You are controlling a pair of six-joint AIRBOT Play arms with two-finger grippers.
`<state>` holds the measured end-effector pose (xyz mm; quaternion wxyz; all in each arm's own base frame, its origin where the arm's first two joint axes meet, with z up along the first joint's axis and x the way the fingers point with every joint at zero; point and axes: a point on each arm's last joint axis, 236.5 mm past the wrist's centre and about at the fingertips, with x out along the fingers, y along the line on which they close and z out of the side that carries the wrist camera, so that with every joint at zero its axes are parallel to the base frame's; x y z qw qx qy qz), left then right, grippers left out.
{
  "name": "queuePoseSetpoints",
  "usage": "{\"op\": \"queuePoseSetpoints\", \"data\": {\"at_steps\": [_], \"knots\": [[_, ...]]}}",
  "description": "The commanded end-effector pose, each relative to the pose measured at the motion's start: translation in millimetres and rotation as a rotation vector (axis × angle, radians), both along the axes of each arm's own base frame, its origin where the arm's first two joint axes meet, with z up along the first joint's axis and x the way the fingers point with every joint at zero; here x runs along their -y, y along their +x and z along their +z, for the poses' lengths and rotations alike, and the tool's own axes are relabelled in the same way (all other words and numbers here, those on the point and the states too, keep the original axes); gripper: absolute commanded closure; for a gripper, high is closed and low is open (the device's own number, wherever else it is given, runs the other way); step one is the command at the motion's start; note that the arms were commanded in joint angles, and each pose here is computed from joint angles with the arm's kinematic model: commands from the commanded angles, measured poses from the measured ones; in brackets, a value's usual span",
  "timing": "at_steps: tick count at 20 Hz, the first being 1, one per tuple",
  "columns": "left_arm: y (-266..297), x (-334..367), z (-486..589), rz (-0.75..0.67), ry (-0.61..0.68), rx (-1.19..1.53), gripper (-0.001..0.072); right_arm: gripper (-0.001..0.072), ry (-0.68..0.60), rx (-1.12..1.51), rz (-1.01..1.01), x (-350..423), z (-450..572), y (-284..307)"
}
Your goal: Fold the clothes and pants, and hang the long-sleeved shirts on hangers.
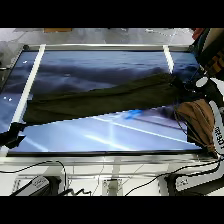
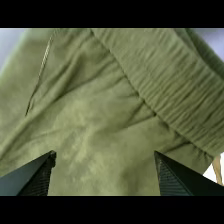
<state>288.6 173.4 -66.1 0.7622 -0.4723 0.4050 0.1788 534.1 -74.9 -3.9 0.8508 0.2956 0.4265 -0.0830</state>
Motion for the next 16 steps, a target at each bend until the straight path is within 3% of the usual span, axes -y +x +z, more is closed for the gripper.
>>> {"op": "queuePoseSetpoints", "data": {"at_steps": [1,3,7,10,12,13,16], "knots": [[19,-6,-12,0.096,-0.008,0.064,-0.0006,0.0026,0.023,-0.071,0.034,-10,-7,-15],[33,-12,-25,0.159,-0.005,0.069,-0.0006,0.0026,0.035,-0.104,0.053,-15,-9,-23],[77,-2,-27,0.092,0.055,0.132,-0.0005,0.0026,-0.012,-0.083,0.126,-18,6,-28],[103,-14,-22,0.188,0.068,0.168,-0.0005,0.0027,-0.009,-0.065,0.157,-24,19,-31],[116,-17,-17,0.186,0.084,0.183,0.0031,0.0027,-0.017,-0.065,0.223,-35,21,-35],[124,-21,-10,0.182,0.094,0.201,0.0168,0.0035,-0.023,-0.065,0.243,-40,22,-36],[154,-33,37,0.146,0.128,0.306,0.0639,0.034,-0.02,-0.074,0.3,-67,21,-37]]}}
